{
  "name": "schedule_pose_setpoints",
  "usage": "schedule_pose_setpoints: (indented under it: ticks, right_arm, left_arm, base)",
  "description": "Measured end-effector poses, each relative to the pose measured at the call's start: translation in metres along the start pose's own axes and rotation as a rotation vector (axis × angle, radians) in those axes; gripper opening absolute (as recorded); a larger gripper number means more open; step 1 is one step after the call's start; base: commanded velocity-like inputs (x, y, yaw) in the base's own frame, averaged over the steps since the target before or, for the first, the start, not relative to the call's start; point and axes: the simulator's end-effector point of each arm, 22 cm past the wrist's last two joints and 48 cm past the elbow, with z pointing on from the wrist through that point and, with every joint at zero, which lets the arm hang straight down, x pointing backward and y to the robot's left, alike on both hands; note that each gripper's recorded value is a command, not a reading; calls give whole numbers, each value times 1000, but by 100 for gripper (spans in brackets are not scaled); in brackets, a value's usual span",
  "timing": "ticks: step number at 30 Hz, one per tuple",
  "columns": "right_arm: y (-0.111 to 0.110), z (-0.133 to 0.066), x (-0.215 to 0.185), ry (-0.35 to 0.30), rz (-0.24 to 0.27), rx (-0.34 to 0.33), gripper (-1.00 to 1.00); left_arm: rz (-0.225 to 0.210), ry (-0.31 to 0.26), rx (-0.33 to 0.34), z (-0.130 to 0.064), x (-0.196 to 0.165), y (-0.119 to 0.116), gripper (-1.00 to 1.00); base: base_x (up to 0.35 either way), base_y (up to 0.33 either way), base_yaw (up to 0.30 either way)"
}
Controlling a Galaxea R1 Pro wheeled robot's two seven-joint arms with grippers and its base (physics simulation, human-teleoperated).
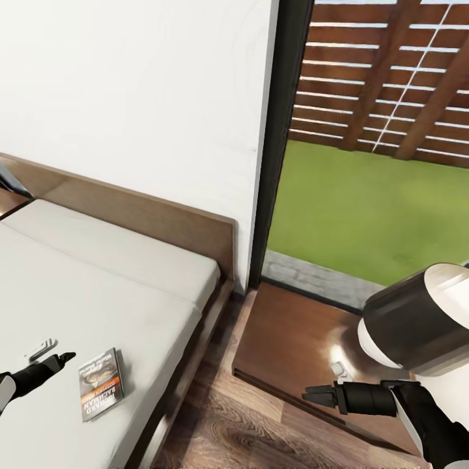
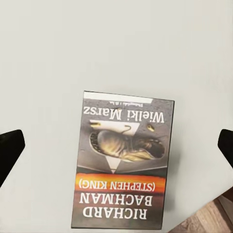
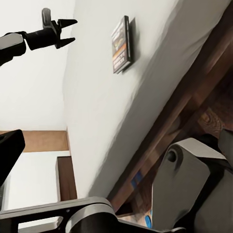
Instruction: In the bedroom, move the book from the bed onto either nightstand, and place the two sandals side by side next to the bed.
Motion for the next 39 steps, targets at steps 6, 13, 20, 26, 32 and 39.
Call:
schedule_pose_setpoints:
  ticks: [6, 13, 20, 26, 32, 39]
  right_arm:
    - [-3, 1, 3, 3, 9, 0, 100]
    - [-6, 2, 6, 8, 20, 1, 100]
    - [-10, 4, 9, 12, 30, 1, 100]
    - [-12, 5, 11, 15, 39, 1, 100]
    - [-15, 6, 14, 19, 47, -1, 100]
    - [-18, 7, 13, 19, 48, -1, 100]
  left_arm:
    - [0, 13, 2, 5, 8, -3, 100]
    - [1, 23, -3, 8, 14, -1, 100]
    - [3, 33, -9, 12, 19, 1, 100]
    - [4, 41, -15, 14, 23, 3, 100]
    - [6, 48, -20, 17, 26, 5, 100]
    - [5, 53, -16, 22, 31, 1, 100]
  base:
    - [0, 0, 0]
    - [0, 0, 0]
    - [0, 0, 0]
    - [0, 0, 0]
    - [0, 0, 0]
    - [0, 0, 0]
